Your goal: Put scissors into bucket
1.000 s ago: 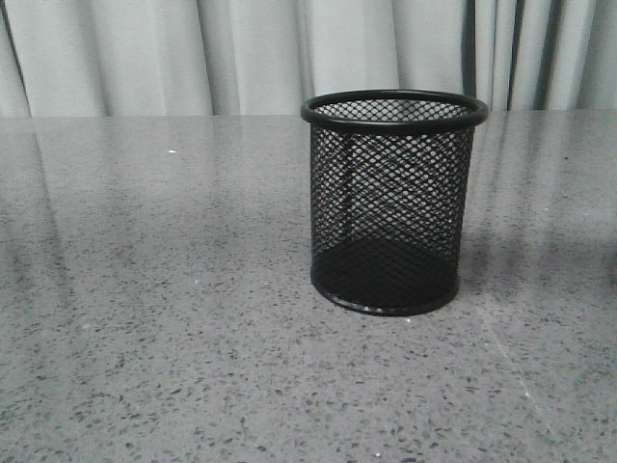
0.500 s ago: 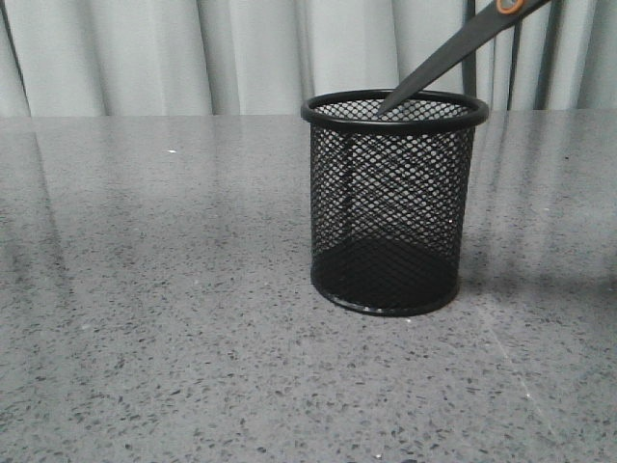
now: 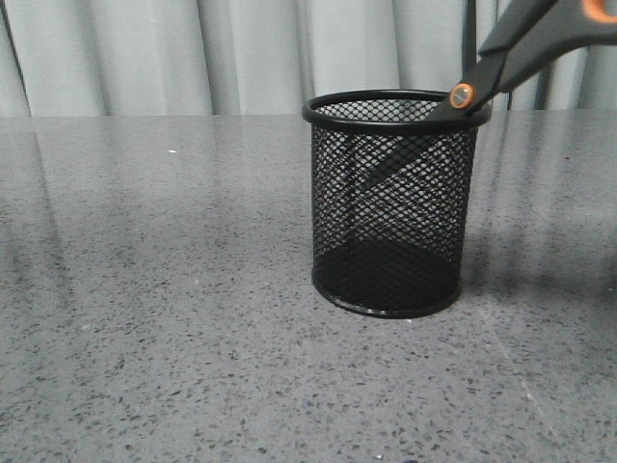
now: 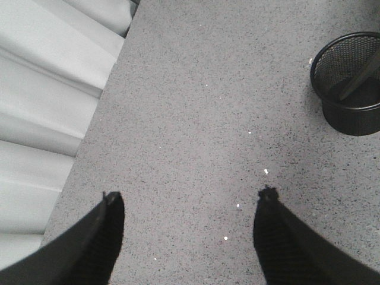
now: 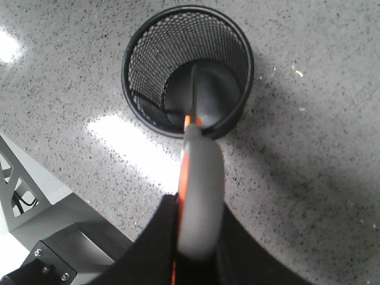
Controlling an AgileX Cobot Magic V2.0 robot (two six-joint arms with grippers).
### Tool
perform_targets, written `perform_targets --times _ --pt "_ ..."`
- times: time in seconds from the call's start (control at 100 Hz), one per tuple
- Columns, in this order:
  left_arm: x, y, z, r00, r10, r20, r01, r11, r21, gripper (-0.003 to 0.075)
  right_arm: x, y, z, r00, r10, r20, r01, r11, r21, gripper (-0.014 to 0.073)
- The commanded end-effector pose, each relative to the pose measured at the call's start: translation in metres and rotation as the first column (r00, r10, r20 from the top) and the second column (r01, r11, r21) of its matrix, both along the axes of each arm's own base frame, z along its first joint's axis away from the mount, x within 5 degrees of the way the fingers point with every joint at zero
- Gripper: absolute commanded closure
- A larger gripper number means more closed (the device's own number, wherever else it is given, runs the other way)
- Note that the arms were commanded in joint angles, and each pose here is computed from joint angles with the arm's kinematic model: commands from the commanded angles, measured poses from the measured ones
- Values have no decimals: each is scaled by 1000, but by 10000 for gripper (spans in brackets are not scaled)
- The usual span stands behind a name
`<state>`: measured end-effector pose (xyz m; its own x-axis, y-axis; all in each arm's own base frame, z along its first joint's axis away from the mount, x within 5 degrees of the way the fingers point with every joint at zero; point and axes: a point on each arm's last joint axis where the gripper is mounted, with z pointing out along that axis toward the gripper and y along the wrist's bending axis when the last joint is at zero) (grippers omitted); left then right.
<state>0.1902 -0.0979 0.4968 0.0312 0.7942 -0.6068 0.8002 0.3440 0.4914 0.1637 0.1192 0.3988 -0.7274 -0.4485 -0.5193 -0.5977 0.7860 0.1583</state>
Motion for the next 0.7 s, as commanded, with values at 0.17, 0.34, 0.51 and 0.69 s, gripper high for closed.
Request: perform_targets --times 0.17,0.34,0.51,0.69 --pt "-9 1 14 999 -2 51 5 998 -64 281 4 3 15 999 23 26 -23 1000 -1 640" --pt "-9 1 14 999 -2 51 5 998 -64 281 11 7 9 1000 23 3 -23 1000 -14 640" --pt "-9 1 14 999 -2 51 5 998 -64 281 12 8 8 1000 31 3 -31 999 -20 639" --pt "-9 1 14 999 -2 51 5 998 -64 281 12 8 9 999 35 5 -35 999 -18 620"
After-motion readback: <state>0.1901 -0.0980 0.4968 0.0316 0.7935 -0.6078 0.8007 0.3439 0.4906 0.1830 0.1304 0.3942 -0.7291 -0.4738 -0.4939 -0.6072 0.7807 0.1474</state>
